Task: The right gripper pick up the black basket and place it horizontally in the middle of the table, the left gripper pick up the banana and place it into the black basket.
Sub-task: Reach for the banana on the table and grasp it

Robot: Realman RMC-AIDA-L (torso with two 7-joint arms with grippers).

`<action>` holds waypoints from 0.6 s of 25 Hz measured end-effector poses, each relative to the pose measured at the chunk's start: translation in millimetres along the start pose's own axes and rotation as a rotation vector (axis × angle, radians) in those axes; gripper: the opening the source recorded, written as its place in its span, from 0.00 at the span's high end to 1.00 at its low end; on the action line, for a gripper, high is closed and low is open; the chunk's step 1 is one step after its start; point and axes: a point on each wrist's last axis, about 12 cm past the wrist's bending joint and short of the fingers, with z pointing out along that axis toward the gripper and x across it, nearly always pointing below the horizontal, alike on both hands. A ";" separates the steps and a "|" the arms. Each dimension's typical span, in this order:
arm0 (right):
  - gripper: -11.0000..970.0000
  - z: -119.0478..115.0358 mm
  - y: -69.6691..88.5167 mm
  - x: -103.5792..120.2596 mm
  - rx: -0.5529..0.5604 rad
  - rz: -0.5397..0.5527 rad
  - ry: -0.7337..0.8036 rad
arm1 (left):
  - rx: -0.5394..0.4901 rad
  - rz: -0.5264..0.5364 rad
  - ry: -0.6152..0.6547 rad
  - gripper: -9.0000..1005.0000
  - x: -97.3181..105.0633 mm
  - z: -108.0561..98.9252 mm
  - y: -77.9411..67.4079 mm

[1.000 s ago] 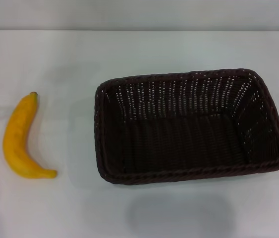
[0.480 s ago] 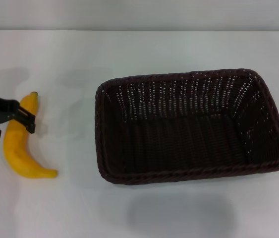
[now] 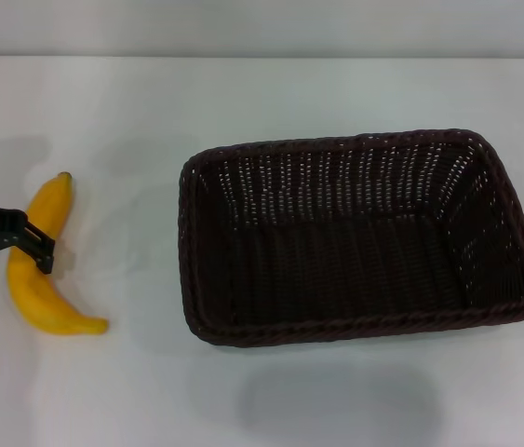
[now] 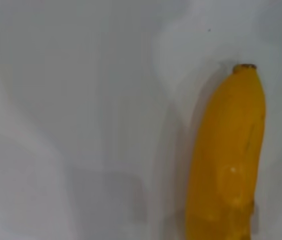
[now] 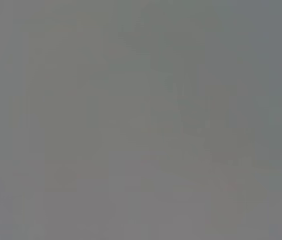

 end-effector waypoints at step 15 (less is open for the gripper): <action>0.30 2.3 2.7 1.3 -0.007 -0.002 0.007 | 0.001 0.010 -0.036 0.20 -3.3 15.3 -3.8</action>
